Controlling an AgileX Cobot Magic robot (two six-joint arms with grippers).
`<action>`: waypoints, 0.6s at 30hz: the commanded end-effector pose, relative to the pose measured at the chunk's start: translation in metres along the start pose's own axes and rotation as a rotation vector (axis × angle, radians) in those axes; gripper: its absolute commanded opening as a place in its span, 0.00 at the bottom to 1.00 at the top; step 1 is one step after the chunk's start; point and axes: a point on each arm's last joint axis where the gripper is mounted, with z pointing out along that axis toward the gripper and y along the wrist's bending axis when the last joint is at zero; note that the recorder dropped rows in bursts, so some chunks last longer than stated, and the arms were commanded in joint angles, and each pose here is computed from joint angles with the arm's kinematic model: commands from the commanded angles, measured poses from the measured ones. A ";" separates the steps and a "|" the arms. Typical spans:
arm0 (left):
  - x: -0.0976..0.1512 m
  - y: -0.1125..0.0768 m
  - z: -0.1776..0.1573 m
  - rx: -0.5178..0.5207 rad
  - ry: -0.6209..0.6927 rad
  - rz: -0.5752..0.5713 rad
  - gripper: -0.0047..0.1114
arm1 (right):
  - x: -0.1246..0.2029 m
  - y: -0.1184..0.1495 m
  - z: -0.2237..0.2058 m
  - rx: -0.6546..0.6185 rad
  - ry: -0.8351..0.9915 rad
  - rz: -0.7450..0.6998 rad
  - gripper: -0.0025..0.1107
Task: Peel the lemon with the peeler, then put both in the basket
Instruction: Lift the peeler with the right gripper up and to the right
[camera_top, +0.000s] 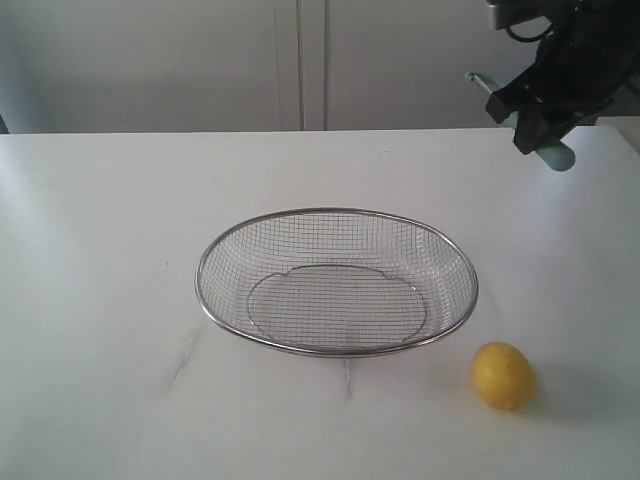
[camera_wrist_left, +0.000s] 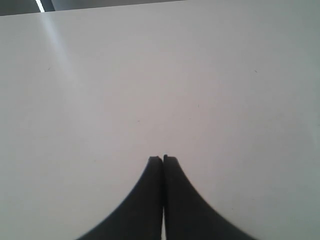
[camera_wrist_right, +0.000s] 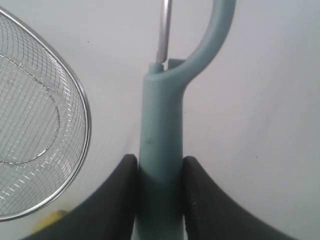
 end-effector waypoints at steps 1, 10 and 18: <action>0.001 0.000 0.000 -0.001 0.000 0.000 0.04 | 0.011 0.004 -0.017 0.005 -0.018 0.001 0.02; 0.001 0.000 0.000 -0.001 0.000 0.000 0.04 | 0.035 0.013 -0.032 0.001 -0.007 0.004 0.02; 0.001 0.000 0.000 -0.001 0.000 0.000 0.04 | 0.057 0.021 -0.042 -0.001 0.001 0.004 0.02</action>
